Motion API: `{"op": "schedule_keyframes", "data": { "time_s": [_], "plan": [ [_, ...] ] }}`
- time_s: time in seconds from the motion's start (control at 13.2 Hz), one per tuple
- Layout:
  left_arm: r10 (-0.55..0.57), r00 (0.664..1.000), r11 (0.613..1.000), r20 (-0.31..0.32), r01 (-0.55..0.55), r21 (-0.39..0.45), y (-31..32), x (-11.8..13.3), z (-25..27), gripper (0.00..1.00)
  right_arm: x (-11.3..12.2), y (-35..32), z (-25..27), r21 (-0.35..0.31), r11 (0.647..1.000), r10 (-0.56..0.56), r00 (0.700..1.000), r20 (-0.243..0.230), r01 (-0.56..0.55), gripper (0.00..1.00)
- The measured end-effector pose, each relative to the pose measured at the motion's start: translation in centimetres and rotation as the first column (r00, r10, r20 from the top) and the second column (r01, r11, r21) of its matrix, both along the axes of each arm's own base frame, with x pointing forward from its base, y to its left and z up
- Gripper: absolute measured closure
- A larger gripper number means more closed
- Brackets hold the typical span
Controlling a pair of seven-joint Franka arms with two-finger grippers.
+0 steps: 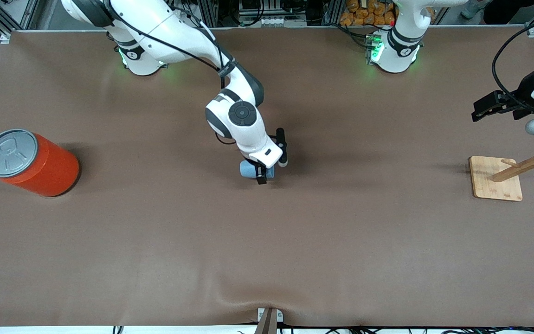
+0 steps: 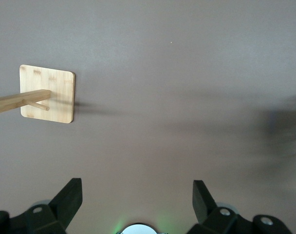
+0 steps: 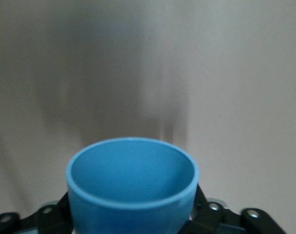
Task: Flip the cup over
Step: 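Lower the cup onto the table and open the right gripper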
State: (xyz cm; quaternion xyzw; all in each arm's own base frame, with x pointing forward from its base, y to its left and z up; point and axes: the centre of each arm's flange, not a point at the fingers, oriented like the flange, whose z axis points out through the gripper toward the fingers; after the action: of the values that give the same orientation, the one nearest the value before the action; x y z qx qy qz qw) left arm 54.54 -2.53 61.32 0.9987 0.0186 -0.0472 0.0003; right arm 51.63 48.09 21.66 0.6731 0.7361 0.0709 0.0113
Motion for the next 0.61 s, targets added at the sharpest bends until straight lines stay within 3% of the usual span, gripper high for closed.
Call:
{"op": "schedule_keyframes", "data": {
  "time_s": [0.23,0.61],
  "plan": [
    [0.0,1.0,1.0,-0.006,0.0,-0.009,-0.1,0.1,-0.3,0.0,0.7,-0.7,-1.1,-0.019,1.0,0.002,1.0,0.018,-0.002,0.0],
    [0.0,1.0,1.0,-0.006,0.0,-0.012,-0.2,0.2,-0.3,0.0,2.1,-1.3,0.0,-0.007,1.0,-0.019,0.999,0.039,0.02,0.0]
  ]
}}
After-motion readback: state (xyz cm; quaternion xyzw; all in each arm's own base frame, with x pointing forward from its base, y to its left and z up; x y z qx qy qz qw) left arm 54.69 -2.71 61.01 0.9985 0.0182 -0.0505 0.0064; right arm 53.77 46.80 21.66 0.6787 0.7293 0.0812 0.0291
